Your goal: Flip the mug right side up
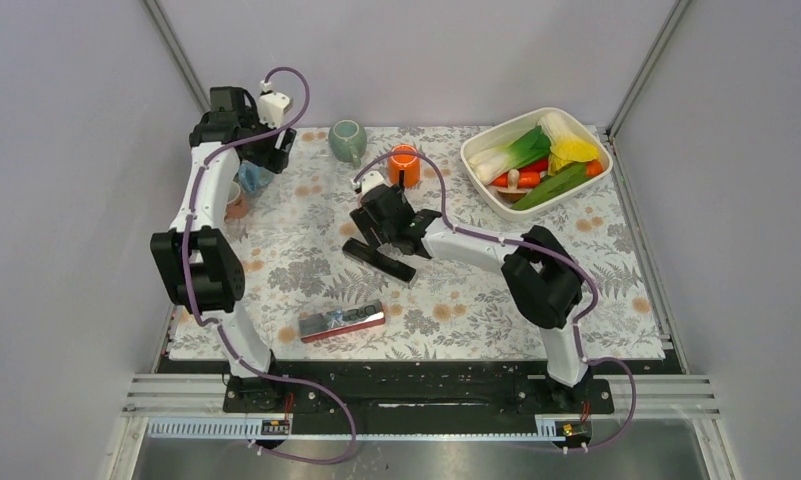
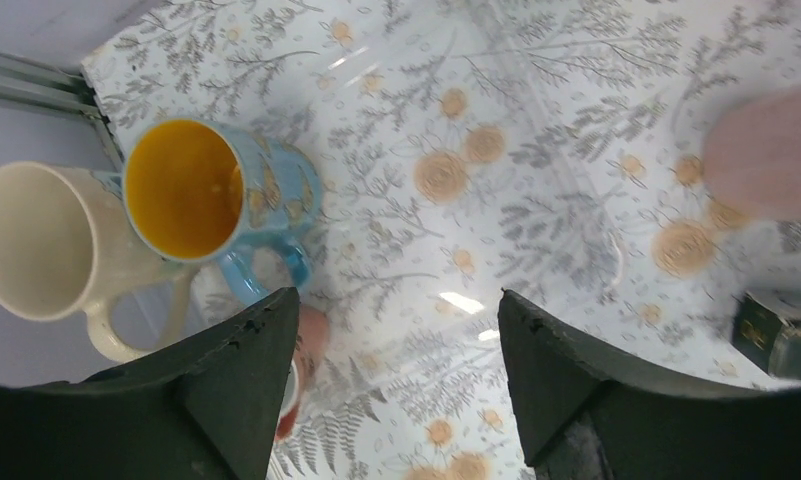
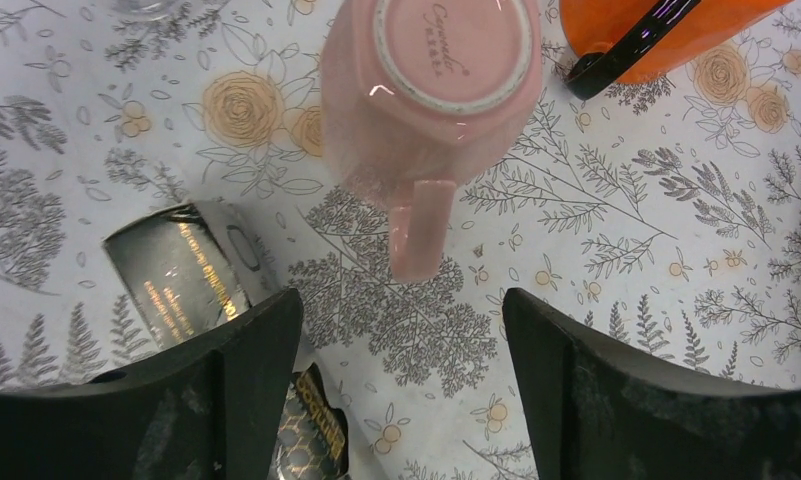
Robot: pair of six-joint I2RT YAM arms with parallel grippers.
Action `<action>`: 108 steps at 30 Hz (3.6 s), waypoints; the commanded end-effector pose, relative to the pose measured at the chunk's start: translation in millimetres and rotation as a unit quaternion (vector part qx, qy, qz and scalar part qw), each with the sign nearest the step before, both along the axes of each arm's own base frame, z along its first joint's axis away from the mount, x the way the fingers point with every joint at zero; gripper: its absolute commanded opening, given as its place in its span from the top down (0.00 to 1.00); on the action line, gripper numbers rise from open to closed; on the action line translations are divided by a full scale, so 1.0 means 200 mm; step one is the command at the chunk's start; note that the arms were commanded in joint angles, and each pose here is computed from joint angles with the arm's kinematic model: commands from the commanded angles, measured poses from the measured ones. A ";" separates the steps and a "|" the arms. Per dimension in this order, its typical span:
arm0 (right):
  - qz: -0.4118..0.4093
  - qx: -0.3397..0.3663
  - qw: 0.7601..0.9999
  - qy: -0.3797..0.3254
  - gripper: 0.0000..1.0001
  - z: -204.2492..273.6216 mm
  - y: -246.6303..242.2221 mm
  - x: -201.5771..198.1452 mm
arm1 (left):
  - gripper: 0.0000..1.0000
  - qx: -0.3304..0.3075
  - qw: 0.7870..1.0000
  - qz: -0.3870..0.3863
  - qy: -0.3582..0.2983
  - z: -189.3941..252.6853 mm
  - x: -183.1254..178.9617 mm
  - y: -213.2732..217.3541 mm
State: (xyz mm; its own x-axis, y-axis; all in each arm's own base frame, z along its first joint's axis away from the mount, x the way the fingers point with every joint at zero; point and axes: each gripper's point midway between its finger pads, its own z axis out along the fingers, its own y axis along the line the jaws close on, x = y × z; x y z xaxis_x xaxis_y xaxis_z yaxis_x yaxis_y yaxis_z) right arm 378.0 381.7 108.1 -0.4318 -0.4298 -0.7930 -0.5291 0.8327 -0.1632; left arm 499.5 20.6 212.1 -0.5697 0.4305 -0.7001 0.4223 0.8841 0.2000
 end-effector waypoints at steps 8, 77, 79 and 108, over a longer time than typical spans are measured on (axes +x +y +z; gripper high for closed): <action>-0.054 0.031 0.998 0.023 0.29 -0.12 0.03 0.26 | 0.23 -0.073 0.996 -0.052 -0.027 0.21 -0.39 -0.19; 0.027 0.497 0.861 0.106 0.01 0.86 0.07 -0.70 | 1.00 0.022 0.992 -0.118 -0.028 0.34 -0.74 -0.52; 0.027 0.481 0.870 0.102 0.01 0.83 0.04 -0.70 | 1.00 0.064 0.994 -0.092 0.015 0.21 -0.61 -0.41; 0.009 0.353 0.935 0.015 0.01 0.69 -0.20 -0.66 | 0.97 0.120 0.964 0.018 0.236 -0.45 -0.16 0.21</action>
State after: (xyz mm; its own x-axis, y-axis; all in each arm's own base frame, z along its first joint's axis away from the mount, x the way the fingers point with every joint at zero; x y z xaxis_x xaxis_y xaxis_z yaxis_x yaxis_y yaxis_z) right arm 243.0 343.2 240.9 -0.4833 0.1862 -0.8554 -0.5402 0.7055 0.4587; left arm 454.7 46.2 97.4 -0.8312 0.5101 -0.2211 0.5023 0.8595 0.0947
